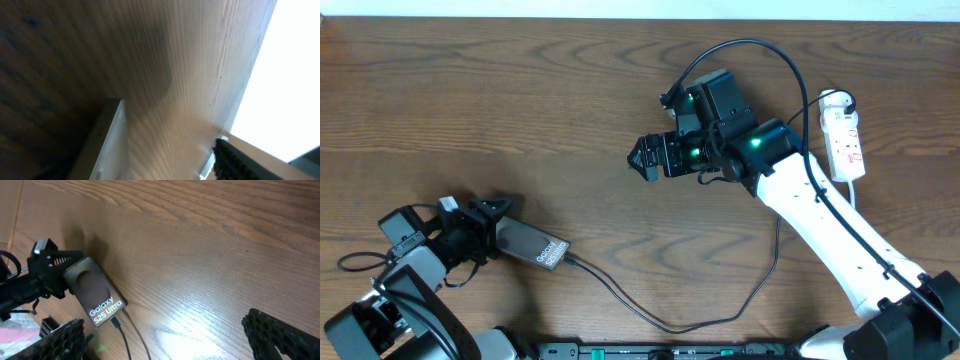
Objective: Plug charger to phone and switch on socket
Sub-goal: 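Lower the phone with the left gripper onto the table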
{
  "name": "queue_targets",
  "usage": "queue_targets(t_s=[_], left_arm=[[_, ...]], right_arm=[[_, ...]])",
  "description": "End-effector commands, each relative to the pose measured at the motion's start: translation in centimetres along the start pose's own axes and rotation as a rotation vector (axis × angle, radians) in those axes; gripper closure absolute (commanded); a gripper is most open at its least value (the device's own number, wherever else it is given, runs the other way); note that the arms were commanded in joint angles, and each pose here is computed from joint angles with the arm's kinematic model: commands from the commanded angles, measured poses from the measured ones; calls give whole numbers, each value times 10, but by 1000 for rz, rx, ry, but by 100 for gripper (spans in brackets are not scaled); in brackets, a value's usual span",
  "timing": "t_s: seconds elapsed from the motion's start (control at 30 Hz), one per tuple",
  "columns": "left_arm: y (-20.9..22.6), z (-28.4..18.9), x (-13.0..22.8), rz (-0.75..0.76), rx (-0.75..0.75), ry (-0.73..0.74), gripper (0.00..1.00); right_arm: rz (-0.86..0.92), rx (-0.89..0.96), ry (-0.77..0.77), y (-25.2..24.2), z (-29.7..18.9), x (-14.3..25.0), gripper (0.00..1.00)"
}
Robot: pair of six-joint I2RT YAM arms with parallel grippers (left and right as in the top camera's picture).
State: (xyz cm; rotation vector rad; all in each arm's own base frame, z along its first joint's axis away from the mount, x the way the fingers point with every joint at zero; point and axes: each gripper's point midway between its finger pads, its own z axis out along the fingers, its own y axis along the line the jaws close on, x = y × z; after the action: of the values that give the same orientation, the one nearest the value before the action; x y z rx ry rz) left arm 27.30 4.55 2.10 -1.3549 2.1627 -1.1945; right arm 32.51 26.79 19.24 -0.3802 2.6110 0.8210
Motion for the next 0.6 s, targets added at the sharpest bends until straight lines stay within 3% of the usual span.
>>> queue_targets(t_s=[0.0,0.27,0.33,0.57], left_arm=[[44,2,7,-83,-165,-20,25],[46,2,11,-96,-173,-9,23],[46,2,11,-97,-173,-9,16],[44,2,0,-62,-170,-47,14]], right_arm=[[-33,-3,-18,6,-6,-3,1],[-33,-3,-17,6,-6,-3,1],[-33,-3,-17,6,-6,-3,1],[-32,-2,-15,6,-6,-2,1]])
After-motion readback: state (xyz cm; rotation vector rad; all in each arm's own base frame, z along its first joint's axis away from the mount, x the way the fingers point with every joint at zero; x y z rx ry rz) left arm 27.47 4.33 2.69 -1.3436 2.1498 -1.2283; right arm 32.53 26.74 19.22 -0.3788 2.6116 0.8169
